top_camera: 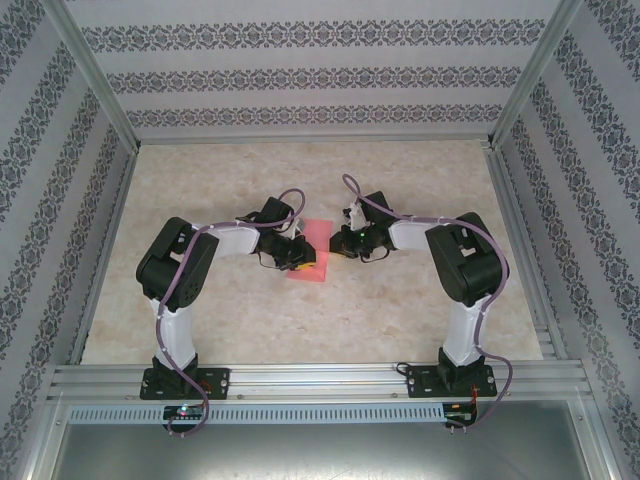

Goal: Fold a paper plane with a square sheet of paper (pick it up from the middle)

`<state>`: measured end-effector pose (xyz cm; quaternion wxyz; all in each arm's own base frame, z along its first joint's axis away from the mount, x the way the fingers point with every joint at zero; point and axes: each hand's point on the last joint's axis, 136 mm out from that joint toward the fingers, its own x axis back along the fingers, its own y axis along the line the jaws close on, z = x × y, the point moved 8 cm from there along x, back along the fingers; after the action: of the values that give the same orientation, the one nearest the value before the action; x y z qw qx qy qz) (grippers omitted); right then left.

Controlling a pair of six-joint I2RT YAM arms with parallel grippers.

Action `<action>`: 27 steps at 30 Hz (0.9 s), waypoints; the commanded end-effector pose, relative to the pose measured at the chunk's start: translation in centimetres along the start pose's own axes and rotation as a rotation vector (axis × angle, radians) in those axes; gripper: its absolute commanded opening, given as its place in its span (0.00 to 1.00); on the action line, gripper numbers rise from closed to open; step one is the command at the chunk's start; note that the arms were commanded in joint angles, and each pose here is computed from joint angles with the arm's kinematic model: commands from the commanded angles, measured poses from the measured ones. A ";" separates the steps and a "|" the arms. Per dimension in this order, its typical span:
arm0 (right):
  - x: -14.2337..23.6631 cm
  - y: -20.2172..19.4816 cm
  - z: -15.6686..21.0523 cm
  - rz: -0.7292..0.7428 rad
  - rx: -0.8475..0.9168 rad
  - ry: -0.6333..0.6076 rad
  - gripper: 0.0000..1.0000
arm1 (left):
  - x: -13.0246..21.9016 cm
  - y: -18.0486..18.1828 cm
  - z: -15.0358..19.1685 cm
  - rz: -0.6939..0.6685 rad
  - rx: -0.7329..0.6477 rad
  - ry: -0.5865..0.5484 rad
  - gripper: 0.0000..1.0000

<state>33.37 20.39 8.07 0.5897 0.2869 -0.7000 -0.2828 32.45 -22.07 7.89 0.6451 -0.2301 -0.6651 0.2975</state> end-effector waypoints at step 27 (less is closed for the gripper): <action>-2.3 0.6 1.5 0.104 0.056 0.020 0.06 | -0.2 1.0 1.3 -0.093 0.062 0.036 0.18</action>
<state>32.12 22.54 7.48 0.5893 0.2845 -0.7147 -0.2470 32.39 -22.03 7.85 0.6489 -0.2210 -0.6622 0.3026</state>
